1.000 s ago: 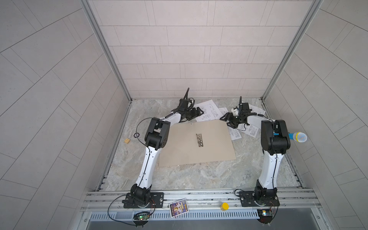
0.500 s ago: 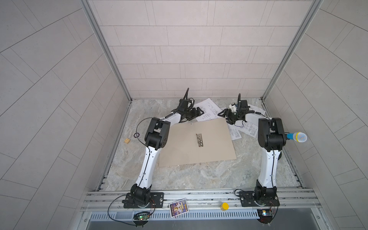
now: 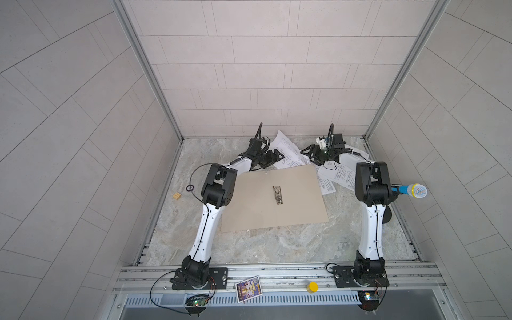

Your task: Put the files into the folder

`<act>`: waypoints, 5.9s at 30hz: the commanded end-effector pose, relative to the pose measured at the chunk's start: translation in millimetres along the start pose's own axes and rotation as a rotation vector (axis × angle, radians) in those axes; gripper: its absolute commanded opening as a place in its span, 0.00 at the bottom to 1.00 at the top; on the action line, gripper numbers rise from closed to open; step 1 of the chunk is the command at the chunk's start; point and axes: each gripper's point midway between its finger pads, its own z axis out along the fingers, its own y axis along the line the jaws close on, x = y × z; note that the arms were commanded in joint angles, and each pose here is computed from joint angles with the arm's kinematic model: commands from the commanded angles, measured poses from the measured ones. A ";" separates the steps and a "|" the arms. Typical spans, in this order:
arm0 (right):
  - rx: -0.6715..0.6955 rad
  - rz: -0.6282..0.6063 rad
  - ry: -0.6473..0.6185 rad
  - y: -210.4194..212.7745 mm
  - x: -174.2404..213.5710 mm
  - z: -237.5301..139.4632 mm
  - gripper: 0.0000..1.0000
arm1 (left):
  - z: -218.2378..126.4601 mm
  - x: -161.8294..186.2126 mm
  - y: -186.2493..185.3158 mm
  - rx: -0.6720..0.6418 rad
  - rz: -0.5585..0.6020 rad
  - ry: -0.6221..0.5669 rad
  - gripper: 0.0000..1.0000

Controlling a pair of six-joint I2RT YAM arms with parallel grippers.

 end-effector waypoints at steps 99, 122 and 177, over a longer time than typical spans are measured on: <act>0.066 -0.420 -0.146 115.9 -82.5 -38.3 0.00 | -133.0 -85.6 -11.4 -0.004 -0.033 -0.263 0.93; -0.087 -0.053 -0.334 151.5 31.8 -136.3 0.00 | -243.3 8.0 -2.9 -0.014 -0.185 -0.367 0.93; 0.003 0.099 -0.050 -28.5 196.0 -43.1 0.47 | -125.8 157.2 12.7 -0.169 -0.189 0.100 0.88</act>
